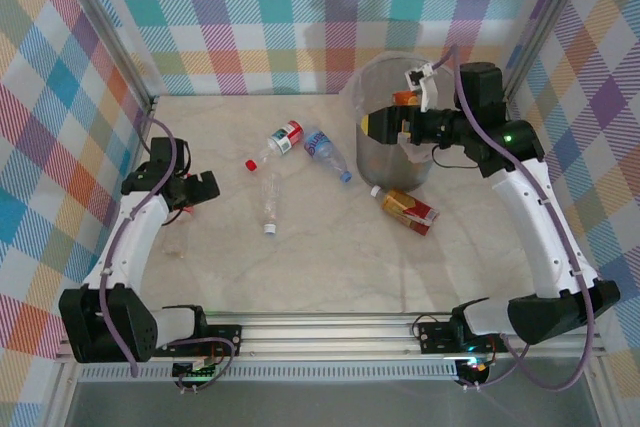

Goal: Put the plastic bottles in the bin

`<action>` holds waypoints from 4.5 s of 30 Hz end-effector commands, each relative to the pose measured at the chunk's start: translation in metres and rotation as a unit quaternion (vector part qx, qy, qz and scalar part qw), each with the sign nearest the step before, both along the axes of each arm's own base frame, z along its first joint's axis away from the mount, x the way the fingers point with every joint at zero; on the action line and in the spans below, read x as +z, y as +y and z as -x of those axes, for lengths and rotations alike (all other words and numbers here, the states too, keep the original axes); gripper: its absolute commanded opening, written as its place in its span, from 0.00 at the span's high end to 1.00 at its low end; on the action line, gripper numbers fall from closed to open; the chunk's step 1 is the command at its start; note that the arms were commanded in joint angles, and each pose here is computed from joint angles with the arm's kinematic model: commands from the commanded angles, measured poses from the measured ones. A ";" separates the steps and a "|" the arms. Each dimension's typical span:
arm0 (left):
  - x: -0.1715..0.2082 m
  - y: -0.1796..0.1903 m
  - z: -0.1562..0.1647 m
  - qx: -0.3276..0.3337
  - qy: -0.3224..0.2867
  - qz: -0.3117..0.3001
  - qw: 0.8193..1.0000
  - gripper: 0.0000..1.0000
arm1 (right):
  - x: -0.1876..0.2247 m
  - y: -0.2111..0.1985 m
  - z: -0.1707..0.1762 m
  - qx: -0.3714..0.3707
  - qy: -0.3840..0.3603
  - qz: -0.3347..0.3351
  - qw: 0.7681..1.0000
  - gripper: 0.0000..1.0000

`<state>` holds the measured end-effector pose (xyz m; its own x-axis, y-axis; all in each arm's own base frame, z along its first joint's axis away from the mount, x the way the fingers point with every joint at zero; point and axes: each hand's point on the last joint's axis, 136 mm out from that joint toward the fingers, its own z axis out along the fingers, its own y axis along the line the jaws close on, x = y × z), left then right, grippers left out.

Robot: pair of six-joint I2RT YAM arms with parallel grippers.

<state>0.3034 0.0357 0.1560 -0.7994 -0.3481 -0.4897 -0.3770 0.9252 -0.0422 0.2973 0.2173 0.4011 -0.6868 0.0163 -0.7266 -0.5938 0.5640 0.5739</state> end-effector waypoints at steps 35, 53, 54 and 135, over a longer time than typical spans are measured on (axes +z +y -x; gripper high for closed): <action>-0.111 0.007 0.016 -0.021 0.223 0.062 0.973 0.48 | -0.017 0.020 0.056 0.108 0.035 -0.067 0.991 0.00; 0.078 -0.235 0.002 -0.390 -0.082 0.359 0.844 0.48 | -0.055 0.034 0.030 0.061 0.118 -0.120 0.984 0.00; 0.087 -0.247 0.008 -0.408 -0.089 0.370 0.830 0.48 | -0.055 0.036 0.030 0.064 0.116 -0.120 0.984 0.00; 0.171 -0.290 0.085 -0.494 -0.251 0.293 0.779 0.00 | -0.014 -0.146 -0.214 -0.364 -0.129 0.351 0.853 0.44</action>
